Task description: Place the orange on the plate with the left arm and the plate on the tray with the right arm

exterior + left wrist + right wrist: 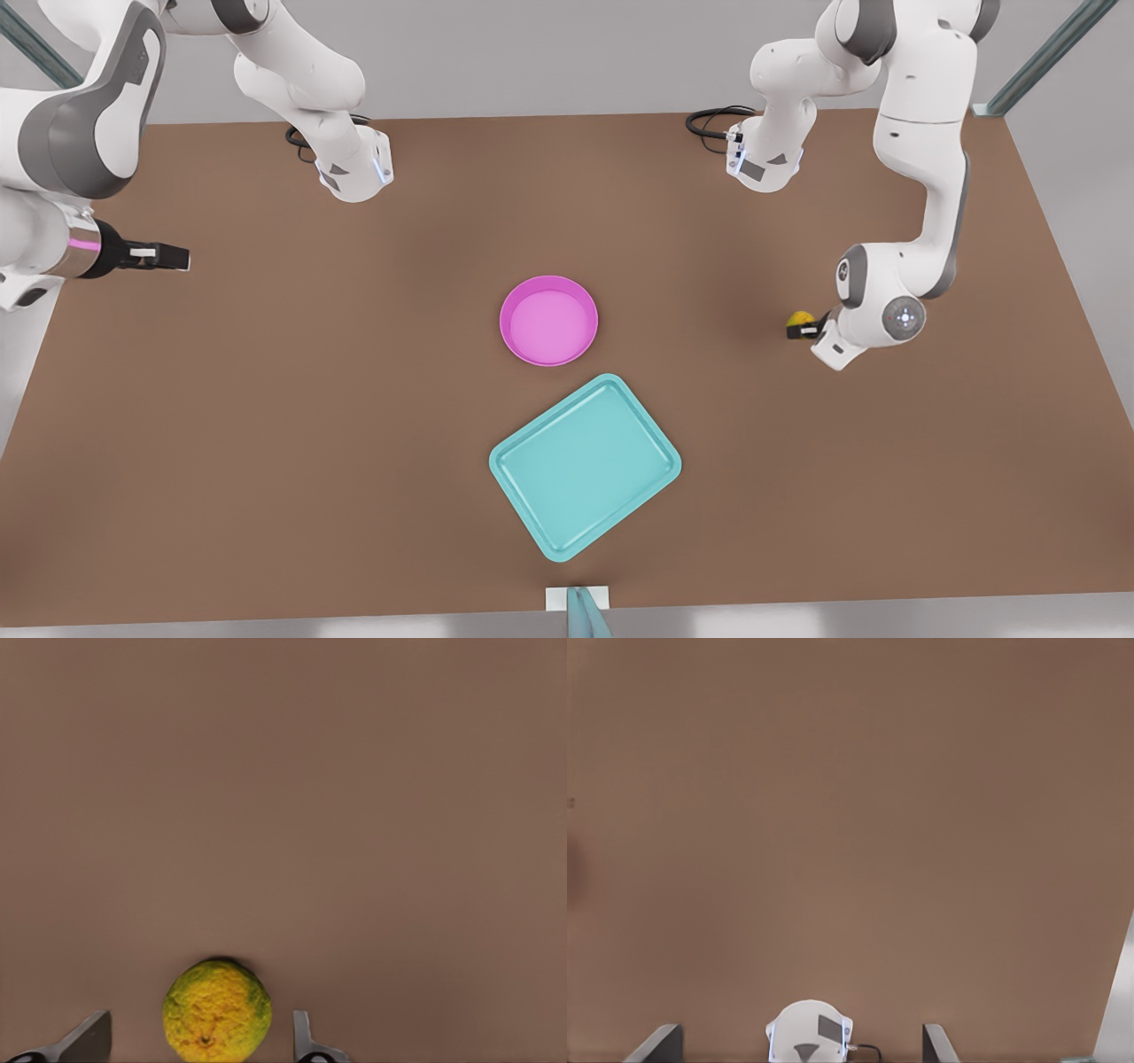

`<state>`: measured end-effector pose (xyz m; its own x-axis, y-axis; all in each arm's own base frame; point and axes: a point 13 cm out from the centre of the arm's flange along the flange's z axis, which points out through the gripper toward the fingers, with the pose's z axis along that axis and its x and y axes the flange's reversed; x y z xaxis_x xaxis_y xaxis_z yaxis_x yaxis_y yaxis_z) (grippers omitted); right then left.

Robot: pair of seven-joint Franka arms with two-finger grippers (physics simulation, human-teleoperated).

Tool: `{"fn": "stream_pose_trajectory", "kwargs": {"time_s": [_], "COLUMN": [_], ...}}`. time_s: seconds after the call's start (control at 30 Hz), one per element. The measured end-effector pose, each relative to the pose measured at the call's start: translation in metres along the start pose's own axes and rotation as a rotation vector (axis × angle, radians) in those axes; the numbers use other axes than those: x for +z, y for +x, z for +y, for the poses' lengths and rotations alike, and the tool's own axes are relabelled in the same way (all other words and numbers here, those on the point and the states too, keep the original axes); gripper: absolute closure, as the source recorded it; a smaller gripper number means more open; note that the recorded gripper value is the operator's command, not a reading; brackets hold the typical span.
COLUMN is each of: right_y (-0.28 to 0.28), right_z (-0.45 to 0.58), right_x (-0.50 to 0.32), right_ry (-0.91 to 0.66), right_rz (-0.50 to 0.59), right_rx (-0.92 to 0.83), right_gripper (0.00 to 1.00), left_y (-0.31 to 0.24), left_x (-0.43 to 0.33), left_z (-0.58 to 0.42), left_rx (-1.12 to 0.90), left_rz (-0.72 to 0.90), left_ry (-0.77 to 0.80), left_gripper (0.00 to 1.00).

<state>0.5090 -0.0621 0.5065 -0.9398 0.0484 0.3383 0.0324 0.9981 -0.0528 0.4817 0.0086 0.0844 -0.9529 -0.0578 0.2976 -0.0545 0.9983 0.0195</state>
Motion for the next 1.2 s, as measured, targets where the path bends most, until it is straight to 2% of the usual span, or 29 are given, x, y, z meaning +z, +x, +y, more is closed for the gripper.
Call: {"fn": "stream_pose_trajectory", "kwargs": {"time_s": [0.8, 0.83, 0.87, 0.97, 1.2], "right_y": [-0.004, -0.004, -0.004, -0.005, -0.006], "right_z": [0.006, 0.006, 0.006, 0.006, 0.002], "right_x": [0.018, 0.019, 0.02, 0.023, 0.026], "right_ry": [-0.001, -0.001, -0.001, -0.003, -0.005], "right_rz": [0.043, 0.044, 0.047, 0.054, 0.063], "right_rx": [-0.026, -0.026, -0.027, -0.027, -0.023], "right_gripper": [0.0, 0.0, 0.0, 0.0, 0.0], "left_y": [0.014, 0.014, 0.014, 0.013, 0.013], "left_x": [0.061, 0.061, 0.061, 0.06, 0.042], "left_z": [0.004, 0.004, 0.004, 0.004, 0.002], "left_rx": [0.12, 0.122, 0.125, 0.131, 0.141], "left_rz": [0.049, 0.049, 0.049, 0.048, 0.03], "left_ry": [0.0, 0.0, 0.0, 0.0, -0.004], "left_gripper": [0.0, 0.13, 0.22, 0.27, 0.28]}}
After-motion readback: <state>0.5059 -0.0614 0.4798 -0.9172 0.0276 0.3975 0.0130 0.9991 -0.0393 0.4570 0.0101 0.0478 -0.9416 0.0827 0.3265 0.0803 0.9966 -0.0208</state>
